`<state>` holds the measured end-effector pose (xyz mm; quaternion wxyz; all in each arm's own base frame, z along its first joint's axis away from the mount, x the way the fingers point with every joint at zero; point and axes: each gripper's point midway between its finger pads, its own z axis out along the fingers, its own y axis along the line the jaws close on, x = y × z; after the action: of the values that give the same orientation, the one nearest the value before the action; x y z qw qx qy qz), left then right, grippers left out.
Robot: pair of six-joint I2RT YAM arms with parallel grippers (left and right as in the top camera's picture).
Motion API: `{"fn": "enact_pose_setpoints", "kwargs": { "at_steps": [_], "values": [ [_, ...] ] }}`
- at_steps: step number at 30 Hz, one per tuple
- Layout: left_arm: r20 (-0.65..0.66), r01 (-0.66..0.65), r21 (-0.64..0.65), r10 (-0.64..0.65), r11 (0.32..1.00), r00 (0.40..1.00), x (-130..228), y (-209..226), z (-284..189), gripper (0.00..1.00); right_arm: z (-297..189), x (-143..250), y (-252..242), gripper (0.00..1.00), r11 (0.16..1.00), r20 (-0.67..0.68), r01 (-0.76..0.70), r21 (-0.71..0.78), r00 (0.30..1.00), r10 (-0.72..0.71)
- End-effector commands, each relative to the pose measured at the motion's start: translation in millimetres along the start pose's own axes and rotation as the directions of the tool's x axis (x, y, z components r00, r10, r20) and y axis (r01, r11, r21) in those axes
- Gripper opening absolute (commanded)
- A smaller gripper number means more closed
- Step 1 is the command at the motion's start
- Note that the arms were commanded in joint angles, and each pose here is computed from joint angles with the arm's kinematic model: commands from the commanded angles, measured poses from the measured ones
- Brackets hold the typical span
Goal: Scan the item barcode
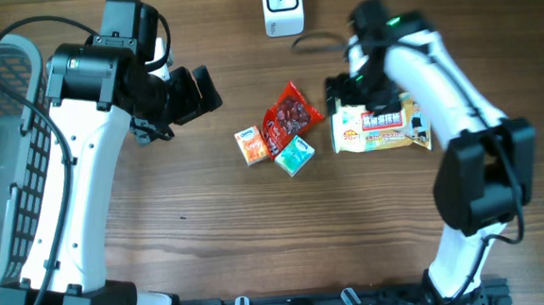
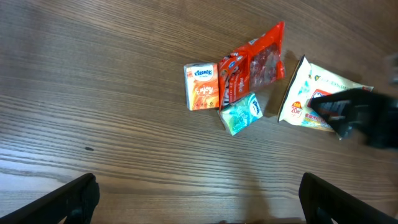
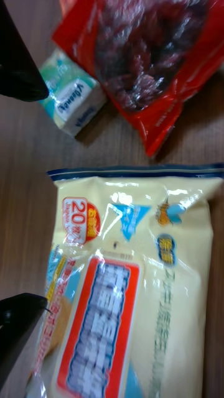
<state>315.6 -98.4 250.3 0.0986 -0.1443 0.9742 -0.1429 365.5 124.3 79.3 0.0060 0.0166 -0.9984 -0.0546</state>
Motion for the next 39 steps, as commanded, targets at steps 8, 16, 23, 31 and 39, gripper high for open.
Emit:
{"fn": "enact_pose_setpoints", "kwargs": {
  "at_steps": [8, 16, 23, 31, 39],
  "values": [
    [-0.005, -0.005, 0.008, 0.005, 1.0, 1.0, 1, -2, 0, 1.0, 56, 16, -26, 0.93, 0.88, 0.191, -0.081, 0.469, 0.982, -0.012],
    [-0.005, -0.005, 0.008, 0.005, 1.0, 1.0, 1, -2, 0, 1.0, 56, 0, -36, 0.92, 0.85, 0.265, -0.087, 0.52, 0.962, -0.063],
    [-0.005, -0.005, 0.008, 0.005, 1.0, 1.0, 1, -2, 0, 1.0, 94, 9, -45, 0.93, 0.823, 0.178, -0.054, 0.565, 0.982, -0.058],
    [-0.005, -0.005, 0.008, 0.005, 1.0, 1.0, 1, -2, 0, 1.0, 104, 12, -57, 0.04, 0.81, 0.111, -0.027, 0.585, 0.993, -0.047],
    [-0.005, -0.005, 0.008, 0.005, 1.0, 1.0, 1, -2, 0, 1.0, 22, -36, 27, 0.04, 0.971, 0.102, 0.048, 0.233, 0.992, -0.073]
  ]
}}
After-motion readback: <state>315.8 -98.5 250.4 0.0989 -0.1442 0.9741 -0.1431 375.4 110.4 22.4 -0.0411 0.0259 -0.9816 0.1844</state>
